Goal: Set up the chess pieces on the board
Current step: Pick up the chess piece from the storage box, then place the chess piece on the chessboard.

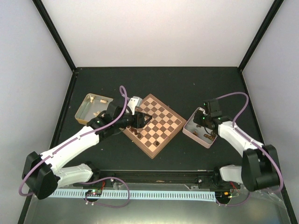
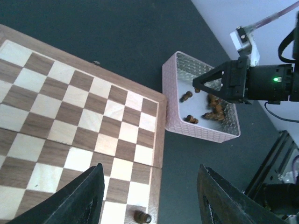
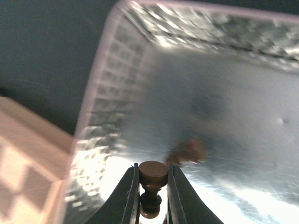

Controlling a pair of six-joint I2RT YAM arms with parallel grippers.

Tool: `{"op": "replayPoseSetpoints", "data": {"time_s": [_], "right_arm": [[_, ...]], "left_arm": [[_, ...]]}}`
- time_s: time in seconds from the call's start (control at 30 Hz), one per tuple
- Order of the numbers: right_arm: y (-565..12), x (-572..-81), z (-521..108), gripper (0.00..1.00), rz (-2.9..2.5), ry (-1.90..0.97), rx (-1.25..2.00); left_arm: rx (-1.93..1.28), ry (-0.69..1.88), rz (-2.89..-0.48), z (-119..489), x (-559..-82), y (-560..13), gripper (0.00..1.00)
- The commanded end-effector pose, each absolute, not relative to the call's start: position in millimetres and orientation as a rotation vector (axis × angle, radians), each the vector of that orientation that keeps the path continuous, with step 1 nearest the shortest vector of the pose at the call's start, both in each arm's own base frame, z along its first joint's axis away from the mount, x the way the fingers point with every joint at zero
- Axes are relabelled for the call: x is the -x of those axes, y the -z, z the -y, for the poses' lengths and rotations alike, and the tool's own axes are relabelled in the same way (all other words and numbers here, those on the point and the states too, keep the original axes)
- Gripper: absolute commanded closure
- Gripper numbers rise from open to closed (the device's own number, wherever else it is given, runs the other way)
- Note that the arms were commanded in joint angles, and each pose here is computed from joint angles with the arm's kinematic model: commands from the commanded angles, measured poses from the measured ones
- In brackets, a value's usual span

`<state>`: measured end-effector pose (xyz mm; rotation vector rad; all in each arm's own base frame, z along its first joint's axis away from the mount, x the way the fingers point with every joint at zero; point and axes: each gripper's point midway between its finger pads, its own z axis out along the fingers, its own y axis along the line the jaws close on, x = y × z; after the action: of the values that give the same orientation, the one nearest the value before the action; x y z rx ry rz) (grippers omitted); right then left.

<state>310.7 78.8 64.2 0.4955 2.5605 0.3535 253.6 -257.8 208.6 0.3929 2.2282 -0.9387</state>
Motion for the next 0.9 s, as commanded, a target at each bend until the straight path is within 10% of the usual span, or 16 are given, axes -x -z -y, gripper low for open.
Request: {"op": "replayPoseSetpoints", "data": {"time_s": [0.0, 0.87], "right_arm": [[-115.1, -324.9, -106.1, 0.89, -2.391, -0.581, -0.36], [-216.4, -255.2, -299.0, 0.88, -2.258, -1.743, -0.775]], "left_arm": [[-0.346, 1.091, -2.163, 275.5, -260.1, -232.6, 0.42], [-0.356, 1.176, -1.814, 283.3, -233.9, -238.5, 0.53]]}}
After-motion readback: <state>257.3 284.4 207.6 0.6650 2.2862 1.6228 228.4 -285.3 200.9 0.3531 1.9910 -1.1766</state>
